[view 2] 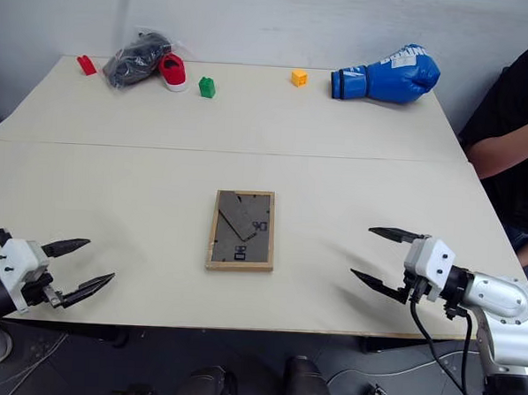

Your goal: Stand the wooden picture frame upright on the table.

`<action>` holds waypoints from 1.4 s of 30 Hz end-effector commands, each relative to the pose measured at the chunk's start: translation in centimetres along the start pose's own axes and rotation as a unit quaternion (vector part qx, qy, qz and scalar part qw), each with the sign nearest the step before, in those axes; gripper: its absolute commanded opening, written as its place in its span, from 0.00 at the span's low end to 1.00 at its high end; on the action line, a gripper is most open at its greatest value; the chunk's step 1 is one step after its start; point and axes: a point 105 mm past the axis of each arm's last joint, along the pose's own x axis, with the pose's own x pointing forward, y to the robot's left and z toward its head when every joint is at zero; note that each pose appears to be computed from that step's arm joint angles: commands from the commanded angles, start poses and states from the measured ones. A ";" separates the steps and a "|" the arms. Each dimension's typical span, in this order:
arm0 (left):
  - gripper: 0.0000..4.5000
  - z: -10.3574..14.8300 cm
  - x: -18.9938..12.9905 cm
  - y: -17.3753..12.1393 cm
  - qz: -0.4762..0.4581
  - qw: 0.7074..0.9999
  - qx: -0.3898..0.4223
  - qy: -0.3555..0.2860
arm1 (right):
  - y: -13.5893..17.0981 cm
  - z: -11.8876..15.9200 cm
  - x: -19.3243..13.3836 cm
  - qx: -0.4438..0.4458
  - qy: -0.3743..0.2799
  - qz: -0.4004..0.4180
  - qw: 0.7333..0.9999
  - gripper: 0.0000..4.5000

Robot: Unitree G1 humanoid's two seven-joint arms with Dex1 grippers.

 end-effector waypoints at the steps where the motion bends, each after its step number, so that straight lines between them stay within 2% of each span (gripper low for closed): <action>1: 1.00 1.0 0.1 -0.6 -0.029 0.999 0.025 0.016 | 0.4 0.9 0.3 -0.010 -0.018 0.009 1.000 0.99; 5: 1.00 2.8 0.5 -0.6 -0.033 0.999 -0.007 -0.033 | 0.9 0.5 0.3 -0.008 -0.015 0.010 1.000 0.99; 14: 1.00 3.4 0.9 0.0 -0.042 0.999 -0.004 -0.025 | 1.1 0.6 0.7 -0.008 -0.024 0.005 1.000 0.99; 15: 1.00 3.5 1.1 0.0 -0.045 0.999 -0.006 -0.027 | 1.2 0.7 0.7 -0.006 -0.027 0.007 1.000 0.95; 18: 0.87 4.2 1.9 -0.3 -0.051 0.998 0.000 -0.034 | 1.4 0.8 1.3 -0.002 -0.033 0.011 0.999 0.78; 23: 0.51 6.3 6.4 -1.2 -0.046 0.998 -0.012 -0.044 | 0.9 0.8 5.2 -0.020 -0.032 0.004 0.999 0.38; 28: 0.16 6.0 11.6 -1.9 -0.005 1.000 -0.013 -0.025 | 0.6 0.7 10.1 -0.037 -0.030 -0.013 0.999 0.00; 30: 0.01 6.1 13.2 -2.0 0.011 1.000 -0.013 -0.025 | 0.6 0.6 12.0 -0.037 -0.022 -0.020 0.999 0.00; 34: 0.00 6.6 15.2 -2.7 0.010 0.999 -0.022 -0.027 | 0.2 0.7 13.9 -0.032 -0.018 -0.037 0.999 0.00; 38: 0.00 6.7 16.2 -4.8 -0.012 0.999 -0.017 -0.026 | 1.2 1.8 14.9 -0.039 -0.042 -0.019 0.998 0.00; 42: 0.00 6.3 16.4 -6.0 -0.030 0.999 -0.027 -0.021 | 2.7 1.5 15.1 -0.038 -0.041 0.011 0.998 0.00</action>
